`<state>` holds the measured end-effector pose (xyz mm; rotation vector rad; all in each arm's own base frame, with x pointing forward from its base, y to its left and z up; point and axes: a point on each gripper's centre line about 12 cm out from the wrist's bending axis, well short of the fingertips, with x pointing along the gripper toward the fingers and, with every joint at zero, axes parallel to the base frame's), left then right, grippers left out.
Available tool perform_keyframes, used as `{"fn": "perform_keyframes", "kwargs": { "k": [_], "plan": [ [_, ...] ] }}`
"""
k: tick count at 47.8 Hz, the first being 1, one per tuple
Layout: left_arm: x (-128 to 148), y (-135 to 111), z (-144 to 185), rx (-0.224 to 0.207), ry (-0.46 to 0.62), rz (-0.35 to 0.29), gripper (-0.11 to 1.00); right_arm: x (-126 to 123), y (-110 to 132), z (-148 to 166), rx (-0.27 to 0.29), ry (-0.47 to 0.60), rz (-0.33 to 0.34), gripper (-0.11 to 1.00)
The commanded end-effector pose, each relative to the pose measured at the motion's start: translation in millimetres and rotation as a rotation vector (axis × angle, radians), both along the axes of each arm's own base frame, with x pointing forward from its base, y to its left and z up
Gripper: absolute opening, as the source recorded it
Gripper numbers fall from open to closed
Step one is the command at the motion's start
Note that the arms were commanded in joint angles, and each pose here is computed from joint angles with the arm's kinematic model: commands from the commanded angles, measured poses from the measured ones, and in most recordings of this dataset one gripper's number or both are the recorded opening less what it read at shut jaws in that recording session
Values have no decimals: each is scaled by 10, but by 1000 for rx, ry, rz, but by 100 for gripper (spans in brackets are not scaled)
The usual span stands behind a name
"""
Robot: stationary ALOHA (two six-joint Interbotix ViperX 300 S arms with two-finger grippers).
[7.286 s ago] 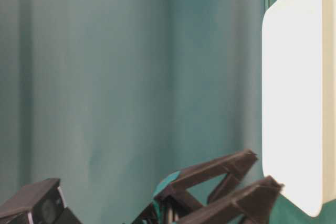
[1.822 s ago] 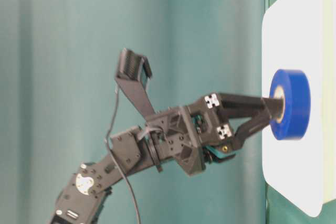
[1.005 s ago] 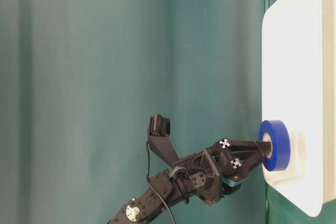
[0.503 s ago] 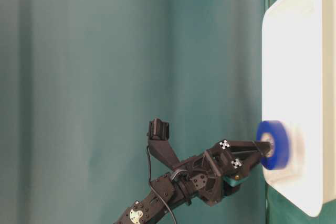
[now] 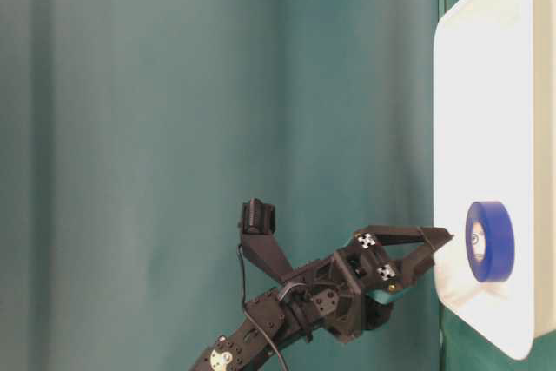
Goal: Put the tape into the white case with the left arm.
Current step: 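Lift the blue roll and carry it into the white case, then release the blue roll and withdraw the left gripper to the left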
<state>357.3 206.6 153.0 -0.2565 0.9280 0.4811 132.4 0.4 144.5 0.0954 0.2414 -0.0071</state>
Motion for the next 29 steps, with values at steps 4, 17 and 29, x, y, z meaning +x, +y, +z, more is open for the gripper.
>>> {"fn": "perform_keyframes", "kwargs": {
  "k": [4,17,29],
  "plan": [
    [22,-105,274,32,-64,-22,97,16,1,33,0,-8,1,-9],
    [14,-610,470,45,-104,-133,97,16,1,33,0,-8,1,-9],
    [-18,-1126,545,56,-155,-257,97,16,1,33,0,-8,1,-9]
  ]
}}
